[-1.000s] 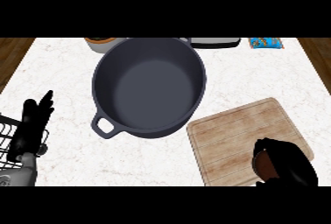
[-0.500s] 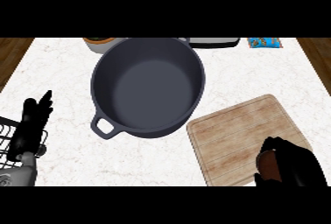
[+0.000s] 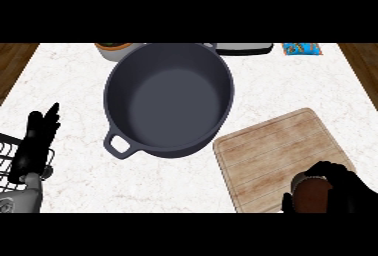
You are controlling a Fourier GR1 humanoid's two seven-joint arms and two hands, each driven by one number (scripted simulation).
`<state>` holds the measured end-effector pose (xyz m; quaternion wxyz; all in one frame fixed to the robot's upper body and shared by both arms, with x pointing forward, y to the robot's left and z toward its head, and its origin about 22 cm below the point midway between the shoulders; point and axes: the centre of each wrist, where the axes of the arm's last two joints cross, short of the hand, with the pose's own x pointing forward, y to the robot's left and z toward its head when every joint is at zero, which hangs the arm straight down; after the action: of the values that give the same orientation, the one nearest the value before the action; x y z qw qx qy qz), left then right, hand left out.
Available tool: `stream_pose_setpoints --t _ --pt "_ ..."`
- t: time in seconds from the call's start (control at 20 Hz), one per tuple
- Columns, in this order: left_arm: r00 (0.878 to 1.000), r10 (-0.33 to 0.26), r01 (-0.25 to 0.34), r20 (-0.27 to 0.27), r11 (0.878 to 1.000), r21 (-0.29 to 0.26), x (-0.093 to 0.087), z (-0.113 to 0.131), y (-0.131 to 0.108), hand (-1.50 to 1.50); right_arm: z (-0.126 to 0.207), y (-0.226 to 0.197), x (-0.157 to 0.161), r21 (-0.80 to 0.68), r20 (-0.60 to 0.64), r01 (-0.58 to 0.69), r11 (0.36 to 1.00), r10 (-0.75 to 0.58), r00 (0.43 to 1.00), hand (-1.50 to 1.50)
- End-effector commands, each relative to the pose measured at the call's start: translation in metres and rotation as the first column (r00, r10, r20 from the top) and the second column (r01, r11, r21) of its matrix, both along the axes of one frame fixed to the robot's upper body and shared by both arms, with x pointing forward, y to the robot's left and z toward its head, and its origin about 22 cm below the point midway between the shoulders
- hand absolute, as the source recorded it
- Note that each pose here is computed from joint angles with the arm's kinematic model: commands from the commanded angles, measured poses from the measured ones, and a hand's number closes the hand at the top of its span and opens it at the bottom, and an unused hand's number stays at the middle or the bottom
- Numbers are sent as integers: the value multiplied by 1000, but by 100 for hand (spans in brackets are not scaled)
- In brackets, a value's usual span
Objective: Pick the cupcake from the cutting board and place it in the pot
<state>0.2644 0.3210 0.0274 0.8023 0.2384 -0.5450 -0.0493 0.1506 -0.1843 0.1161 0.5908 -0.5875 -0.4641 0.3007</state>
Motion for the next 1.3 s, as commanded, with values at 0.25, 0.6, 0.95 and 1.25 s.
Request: stream_pose_setpoints --t 0.25,0.6,0.95,1.25 --pt "1000 11 -10 -13 1000 7 -1 -2 8 0 76 49 -19 24 449 -169 985 141 883 150" --pt "1000 -2 2 -8 1000 8 1 0 3 0 124 89 -5 -20 434 -250 968 234 870 150" --pt "999 -32 32 7 999 17 12 8 -11 0 135 129 53 66 336 -242 968 207 919 150" --pt "1000 -31 31 -3 999 17 8 -10 -10 0 151 147 111 156 255 -220 963 176 951 150"
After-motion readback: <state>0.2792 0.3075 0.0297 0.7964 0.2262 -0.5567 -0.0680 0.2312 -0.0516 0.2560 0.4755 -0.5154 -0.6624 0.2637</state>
